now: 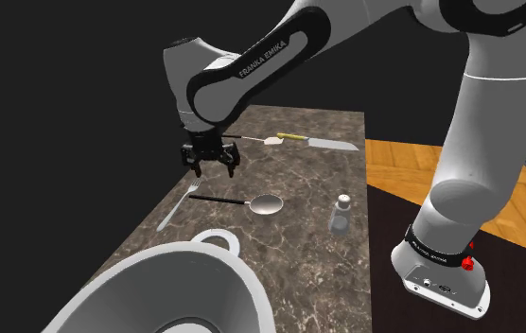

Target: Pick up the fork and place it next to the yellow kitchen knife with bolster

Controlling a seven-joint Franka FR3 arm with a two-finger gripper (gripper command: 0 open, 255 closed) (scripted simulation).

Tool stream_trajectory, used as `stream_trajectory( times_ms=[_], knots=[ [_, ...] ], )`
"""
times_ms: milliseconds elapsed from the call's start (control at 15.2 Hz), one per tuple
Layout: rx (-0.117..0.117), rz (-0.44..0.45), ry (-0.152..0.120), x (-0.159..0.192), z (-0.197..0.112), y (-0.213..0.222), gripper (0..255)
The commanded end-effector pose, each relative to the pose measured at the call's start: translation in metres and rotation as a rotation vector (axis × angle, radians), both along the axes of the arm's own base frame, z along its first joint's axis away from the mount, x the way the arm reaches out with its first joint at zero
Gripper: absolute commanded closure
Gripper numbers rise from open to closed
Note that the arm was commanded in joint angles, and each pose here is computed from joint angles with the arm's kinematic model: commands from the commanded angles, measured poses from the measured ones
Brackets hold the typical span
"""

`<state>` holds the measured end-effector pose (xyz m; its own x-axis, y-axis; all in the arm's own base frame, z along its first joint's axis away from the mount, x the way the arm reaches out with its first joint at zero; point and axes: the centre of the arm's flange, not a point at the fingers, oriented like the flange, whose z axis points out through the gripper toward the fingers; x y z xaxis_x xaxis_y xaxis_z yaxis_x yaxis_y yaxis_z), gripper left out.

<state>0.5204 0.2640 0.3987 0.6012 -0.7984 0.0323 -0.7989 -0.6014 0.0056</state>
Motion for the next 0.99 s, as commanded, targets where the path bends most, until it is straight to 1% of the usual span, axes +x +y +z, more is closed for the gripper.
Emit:
stream_trajectory(
  times_ms=[0,462,528,924],
  knots=[
    [-0.004,-0.056,-0.008,0.021,-0.013,0.009,0],
    [-0.016,-0.236,-0.036,0.101,-0.047,0.035,0],
    [-0.017,-0.249,-0.038,0.107,-0.05,0.036,0],
    [-0.017,-0.249,-0.038,0.108,-0.082,0.034,0]
  ],
)
